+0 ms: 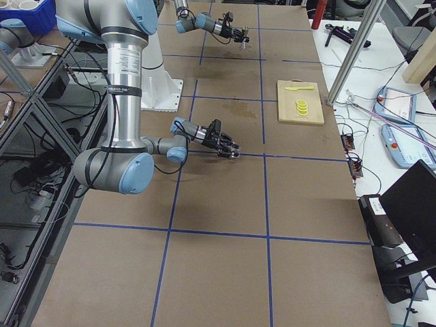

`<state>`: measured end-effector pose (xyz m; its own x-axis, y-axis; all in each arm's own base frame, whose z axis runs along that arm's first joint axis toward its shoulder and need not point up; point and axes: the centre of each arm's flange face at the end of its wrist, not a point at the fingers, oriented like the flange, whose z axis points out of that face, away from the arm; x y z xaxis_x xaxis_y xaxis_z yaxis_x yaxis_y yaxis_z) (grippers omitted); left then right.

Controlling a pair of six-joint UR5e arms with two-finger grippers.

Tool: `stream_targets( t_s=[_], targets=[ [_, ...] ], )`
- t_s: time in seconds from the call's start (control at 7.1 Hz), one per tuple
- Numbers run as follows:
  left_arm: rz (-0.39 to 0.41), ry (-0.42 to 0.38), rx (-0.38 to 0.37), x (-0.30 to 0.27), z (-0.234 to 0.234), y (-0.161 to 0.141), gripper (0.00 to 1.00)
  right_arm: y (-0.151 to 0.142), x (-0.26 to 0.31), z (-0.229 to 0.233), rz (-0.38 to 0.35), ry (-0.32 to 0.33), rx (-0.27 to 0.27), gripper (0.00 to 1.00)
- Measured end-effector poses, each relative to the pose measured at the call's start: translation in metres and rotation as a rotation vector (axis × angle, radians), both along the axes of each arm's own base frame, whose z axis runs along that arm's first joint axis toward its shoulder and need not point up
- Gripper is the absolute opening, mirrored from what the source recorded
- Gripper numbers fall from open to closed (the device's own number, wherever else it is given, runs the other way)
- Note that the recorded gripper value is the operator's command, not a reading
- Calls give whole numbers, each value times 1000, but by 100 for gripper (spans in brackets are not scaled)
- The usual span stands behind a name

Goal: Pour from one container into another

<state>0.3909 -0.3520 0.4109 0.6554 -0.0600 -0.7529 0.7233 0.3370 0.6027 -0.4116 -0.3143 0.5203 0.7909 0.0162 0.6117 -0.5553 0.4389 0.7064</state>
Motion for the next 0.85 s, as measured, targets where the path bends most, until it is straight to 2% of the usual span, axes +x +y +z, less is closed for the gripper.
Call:
stream_targets(
  t_s=[0.28,0.56,0.7,0.85],
  targets=[
    [2,4,1,1,-2,0,0,-3,12,-38,-24,-44,10,0],
    [52,-24,20,16,-22,-1,0,-5,20,-66,-64,-29,34,0],
    [85,-58,49,30,-43,-3,0,-6,23,-79,-90,17,65,0],
    [128,-56,71,47,-69,-5,0,-8,28,-92,-120,97,105,0]
  ],
)
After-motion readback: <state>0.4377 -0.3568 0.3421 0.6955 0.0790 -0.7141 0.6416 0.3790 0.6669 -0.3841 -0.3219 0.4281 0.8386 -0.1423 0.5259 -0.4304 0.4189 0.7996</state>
